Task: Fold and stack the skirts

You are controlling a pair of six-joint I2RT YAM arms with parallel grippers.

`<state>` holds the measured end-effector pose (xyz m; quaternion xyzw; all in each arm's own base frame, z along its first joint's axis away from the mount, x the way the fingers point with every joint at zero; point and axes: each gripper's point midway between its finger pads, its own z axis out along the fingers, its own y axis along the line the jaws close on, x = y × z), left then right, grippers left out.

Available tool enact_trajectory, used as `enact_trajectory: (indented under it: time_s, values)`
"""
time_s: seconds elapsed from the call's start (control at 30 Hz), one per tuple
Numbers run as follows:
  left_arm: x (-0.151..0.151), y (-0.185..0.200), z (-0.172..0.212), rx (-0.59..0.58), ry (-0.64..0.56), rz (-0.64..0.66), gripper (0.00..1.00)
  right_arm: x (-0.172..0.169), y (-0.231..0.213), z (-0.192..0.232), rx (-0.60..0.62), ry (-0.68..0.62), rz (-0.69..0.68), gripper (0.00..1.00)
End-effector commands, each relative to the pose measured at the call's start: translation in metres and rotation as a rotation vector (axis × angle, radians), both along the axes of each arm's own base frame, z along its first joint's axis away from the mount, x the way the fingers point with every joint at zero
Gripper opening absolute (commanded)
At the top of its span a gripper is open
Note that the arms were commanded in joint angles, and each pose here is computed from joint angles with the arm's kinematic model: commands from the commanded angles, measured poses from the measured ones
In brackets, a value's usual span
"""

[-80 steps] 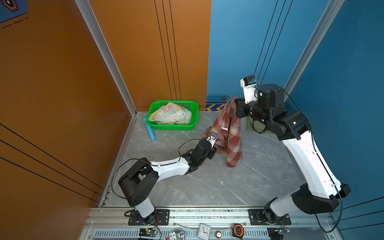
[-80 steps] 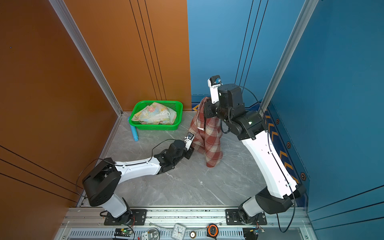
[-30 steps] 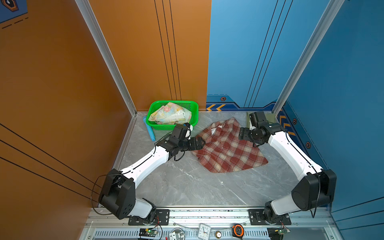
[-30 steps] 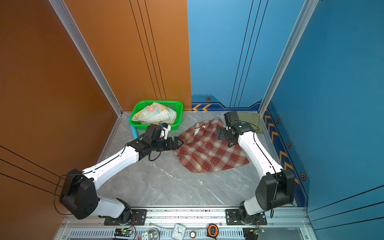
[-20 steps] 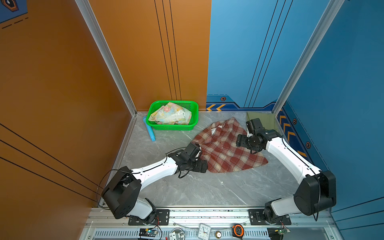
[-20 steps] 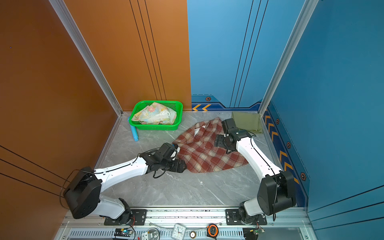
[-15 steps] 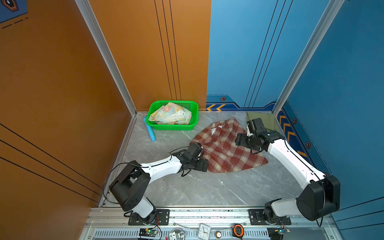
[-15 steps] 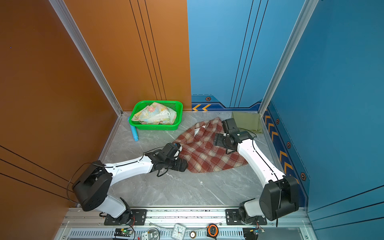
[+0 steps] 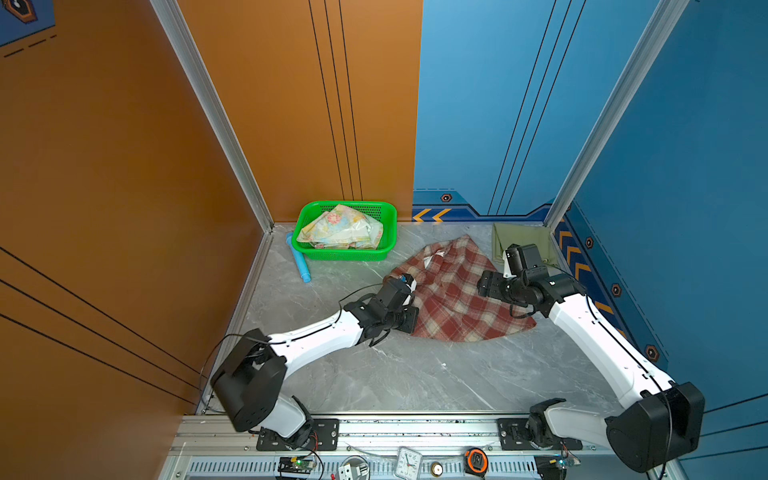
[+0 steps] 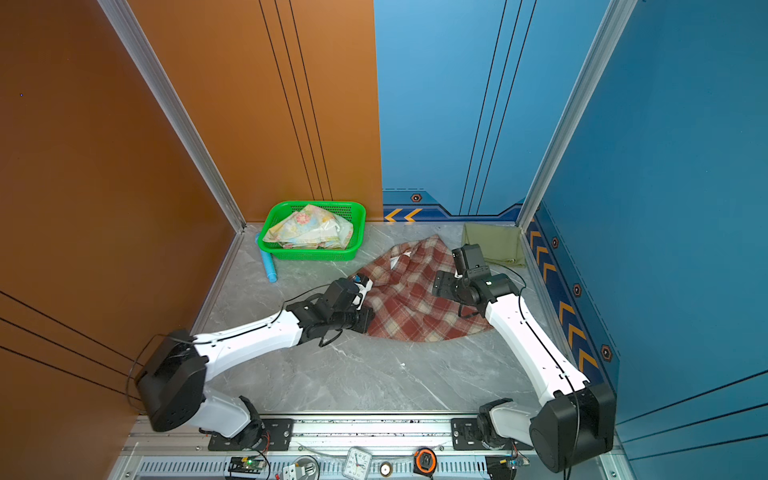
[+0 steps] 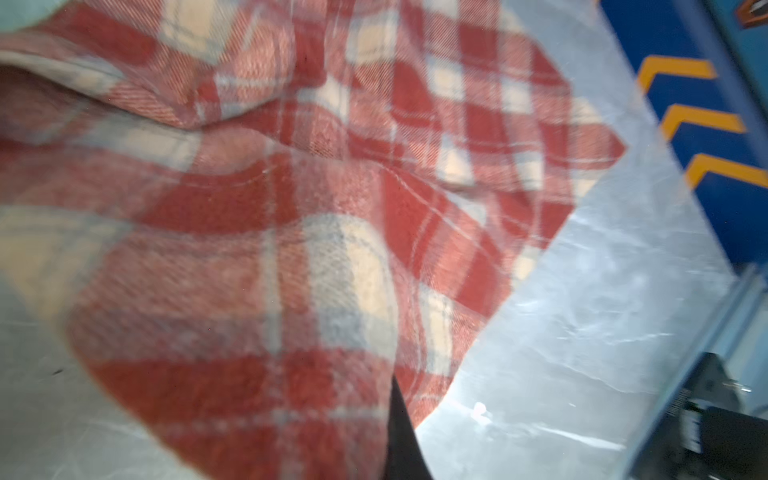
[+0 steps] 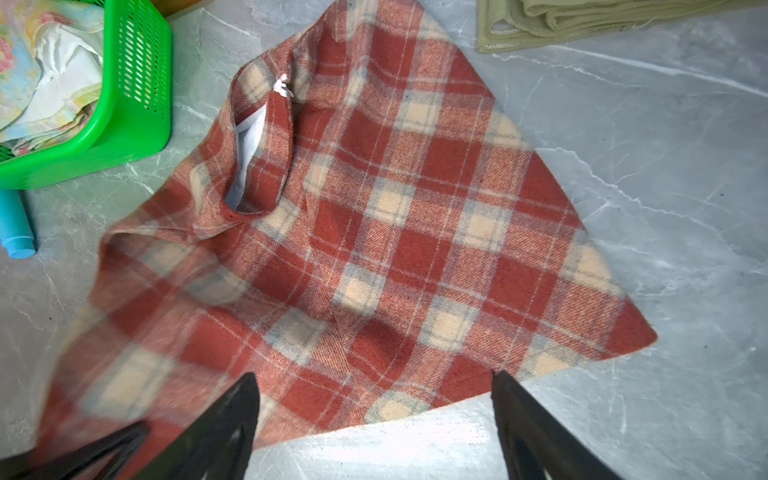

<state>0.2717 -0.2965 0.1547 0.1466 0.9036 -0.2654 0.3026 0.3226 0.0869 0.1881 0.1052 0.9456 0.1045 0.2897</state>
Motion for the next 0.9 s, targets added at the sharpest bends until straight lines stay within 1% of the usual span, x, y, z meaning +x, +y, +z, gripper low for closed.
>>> enact_trajectory:
  time_s: [0.0,0.1,0.2,0.23,0.27,0.3,0.33,0.4,0.43,0.53,0.63,0.8,0.87]
  values:
    - [-0.028,0.026,0.003,0.004,0.114,0.088,0.00,-0.016,-0.014,-0.020,-0.041,0.063,-0.048,0.88]
    - [-0.047,0.050,-0.031,0.020,0.228,0.165,0.00,-0.026,-0.023,-0.037,-0.063,0.102,-0.079,0.88]
    - [-0.065,0.071,-0.064,0.041,0.333,0.238,0.00,-0.038,-0.041,-0.053,-0.085,0.146,-0.147,0.87]
    - [-0.070,0.076,-0.071,0.048,0.354,0.253,0.03,-0.042,-0.046,-0.058,-0.081,0.159,-0.167,0.86]
    - [-0.073,0.080,-0.074,0.055,0.367,0.264,0.16,-0.045,-0.051,-0.063,-0.081,0.170,-0.182,0.85]
    - [-0.077,0.085,-0.077,0.073,0.381,0.277,0.33,-0.049,-0.056,-0.068,-0.084,0.183,-0.199,0.85]
    - [-0.080,0.090,-0.079,0.091,0.389,0.285,0.38,-0.051,-0.061,-0.071,-0.092,0.191,-0.215,0.84]
    - [-0.082,0.101,-0.078,0.119,0.390,0.309,0.52,-0.056,-0.075,-0.080,-0.114,0.213,-0.264,0.81]
    - [-0.082,0.106,-0.077,0.120,0.392,0.320,0.57,-0.057,-0.080,-0.083,-0.113,0.221,-0.286,0.81]
    - [-0.082,0.115,-0.073,0.114,0.396,0.341,0.66,-0.056,-0.097,-0.091,-0.100,0.220,-0.367,0.77]
    - [-0.083,0.118,-0.073,0.118,0.405,0.341,0.72,-0.051,-0.112,-0.095,-0.105,0.206,-0.433,0.75]
    - [-0.088,0.121,-0.086,0.151,0.440,0.341,0.80,-0.042,-0.125,-0.106,-0.109,0.218,-0.473,0.73]
    - [-0.089,0.122,-0.090,0.164,0.447,0.340,0.80,-0.040,-0.130,-0.111,-0.124,0.223,-0.482,0.73]
